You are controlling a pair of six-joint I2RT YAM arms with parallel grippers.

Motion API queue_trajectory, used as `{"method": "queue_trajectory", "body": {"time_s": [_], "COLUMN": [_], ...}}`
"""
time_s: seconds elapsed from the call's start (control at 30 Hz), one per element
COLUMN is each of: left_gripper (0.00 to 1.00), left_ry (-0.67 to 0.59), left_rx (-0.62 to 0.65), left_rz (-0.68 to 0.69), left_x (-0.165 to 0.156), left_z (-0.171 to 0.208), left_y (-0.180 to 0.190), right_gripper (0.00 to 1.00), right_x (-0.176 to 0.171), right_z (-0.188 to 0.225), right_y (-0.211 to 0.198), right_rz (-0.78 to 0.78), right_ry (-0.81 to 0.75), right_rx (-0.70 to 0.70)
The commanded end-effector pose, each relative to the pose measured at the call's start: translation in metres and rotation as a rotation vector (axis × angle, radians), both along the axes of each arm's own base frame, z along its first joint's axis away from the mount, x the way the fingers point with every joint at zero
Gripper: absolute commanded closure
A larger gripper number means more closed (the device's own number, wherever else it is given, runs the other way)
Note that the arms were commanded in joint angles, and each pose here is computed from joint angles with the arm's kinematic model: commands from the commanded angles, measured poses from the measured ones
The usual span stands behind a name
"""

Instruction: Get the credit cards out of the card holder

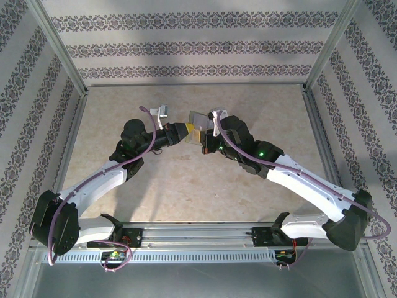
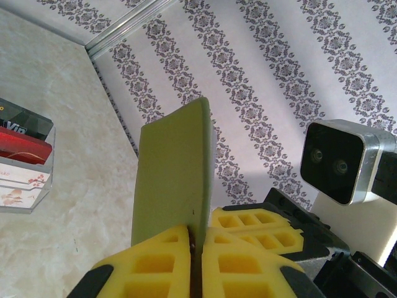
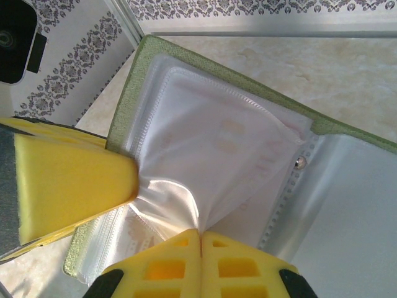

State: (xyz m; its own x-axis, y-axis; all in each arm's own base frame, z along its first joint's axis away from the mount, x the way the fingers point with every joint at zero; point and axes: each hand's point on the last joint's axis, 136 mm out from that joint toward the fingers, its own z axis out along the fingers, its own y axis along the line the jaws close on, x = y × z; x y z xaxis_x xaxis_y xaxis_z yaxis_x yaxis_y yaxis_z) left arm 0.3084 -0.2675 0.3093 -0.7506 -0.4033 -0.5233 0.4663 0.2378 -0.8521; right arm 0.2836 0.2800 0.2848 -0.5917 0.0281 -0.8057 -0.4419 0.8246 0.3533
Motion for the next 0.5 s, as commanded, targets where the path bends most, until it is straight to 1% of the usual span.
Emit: {"method": "queue_trajectory", "body": {"time_s": [0.0,0.27,0.3,0.4,0.47], "left_gripper": [0.92,0.90,0.90,0.99,1.00], "left_ry": [-0.119,-0.134,-0.129,-0.119,-0.117], "left_rx": [-0.069,-0.097,-0.096,-0.096,-0.097], "left_rz": [-0.016,-0.011,-0.011,-0.010,-0.010], "left_x": [-0.0108,-0.0109,-0.0104,-0.0093,-0.0090], "left_z": [0.0358,0.0420,0.0408,0.0400,0.0399], "left_y": [0.0021,0.0040,0.0038,0.0037,0.0038], "right_gripper": [1.00,1.00,1.00,1.00,1.00], "right_x": [0.0050,0.0041,0.0043,0.0036,0.0035], "right_z": [-0.0139,-0.0135,-0.0127,-0.0125,-0.0130], "right_y": [-0.0186,-0.0219,-0.0222,-0.0224,-0.0239], "right_rz": [-0.075,-0.087,-0.088,-0.090,-0.096], "right_ry": [0.018,0.018,0.017,0.017,0.018], "right_rx": [-0.043,-0.038,-0.035,-0.030,-0.031]}}
